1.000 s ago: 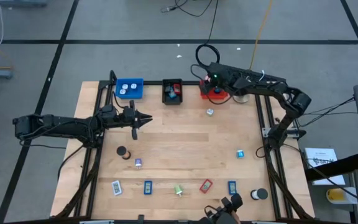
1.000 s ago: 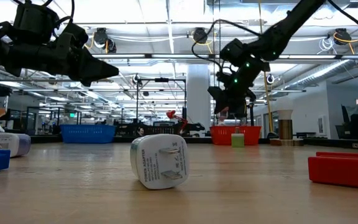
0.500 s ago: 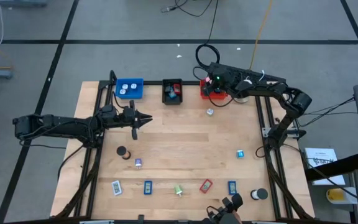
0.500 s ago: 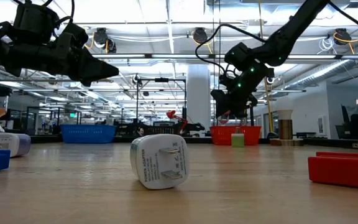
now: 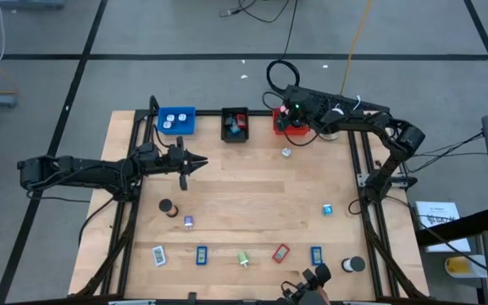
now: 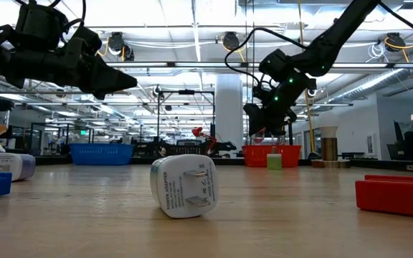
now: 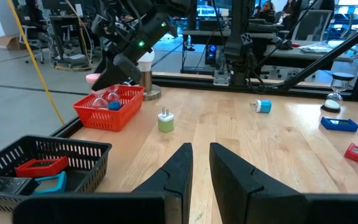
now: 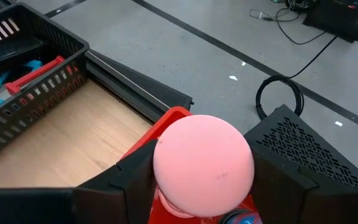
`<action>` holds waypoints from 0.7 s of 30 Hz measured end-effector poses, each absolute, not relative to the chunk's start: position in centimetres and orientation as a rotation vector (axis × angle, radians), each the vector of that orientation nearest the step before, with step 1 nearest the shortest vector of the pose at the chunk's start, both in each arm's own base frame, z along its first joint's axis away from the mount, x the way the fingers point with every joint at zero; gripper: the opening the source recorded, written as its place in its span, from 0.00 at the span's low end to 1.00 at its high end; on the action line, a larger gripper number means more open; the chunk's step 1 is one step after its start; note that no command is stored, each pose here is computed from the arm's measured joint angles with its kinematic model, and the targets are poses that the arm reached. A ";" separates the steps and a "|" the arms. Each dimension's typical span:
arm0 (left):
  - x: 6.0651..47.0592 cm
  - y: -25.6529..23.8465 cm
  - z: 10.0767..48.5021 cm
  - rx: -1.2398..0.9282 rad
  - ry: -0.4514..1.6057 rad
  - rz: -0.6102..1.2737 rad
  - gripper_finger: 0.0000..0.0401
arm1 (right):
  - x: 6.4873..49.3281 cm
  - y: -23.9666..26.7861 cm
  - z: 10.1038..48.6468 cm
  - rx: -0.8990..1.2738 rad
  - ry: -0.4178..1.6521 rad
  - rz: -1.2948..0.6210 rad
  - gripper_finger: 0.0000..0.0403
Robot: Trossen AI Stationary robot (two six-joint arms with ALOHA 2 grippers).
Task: Pick & Place Office items
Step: Put the pink hourglass into the red bin
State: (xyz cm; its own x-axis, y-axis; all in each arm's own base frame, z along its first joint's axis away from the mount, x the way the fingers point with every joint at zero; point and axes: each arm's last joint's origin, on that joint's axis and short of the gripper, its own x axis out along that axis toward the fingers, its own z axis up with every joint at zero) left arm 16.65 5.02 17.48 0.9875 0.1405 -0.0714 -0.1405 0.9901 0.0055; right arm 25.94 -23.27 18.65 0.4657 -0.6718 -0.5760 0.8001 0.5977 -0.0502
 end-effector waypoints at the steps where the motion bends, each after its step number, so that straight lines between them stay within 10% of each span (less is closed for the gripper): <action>1: 16.7 5.0 17.5 0.000 0.072 0.141 0.16 | 25.9 -23.3 18.7 0.240 0.593 -0.914 0.52; 21: 16.7 5.0 17.5 0.000 0.072 0.141 0.16 | 26.0 -23.3 18.7 0.223 0.593 -0.916 0.59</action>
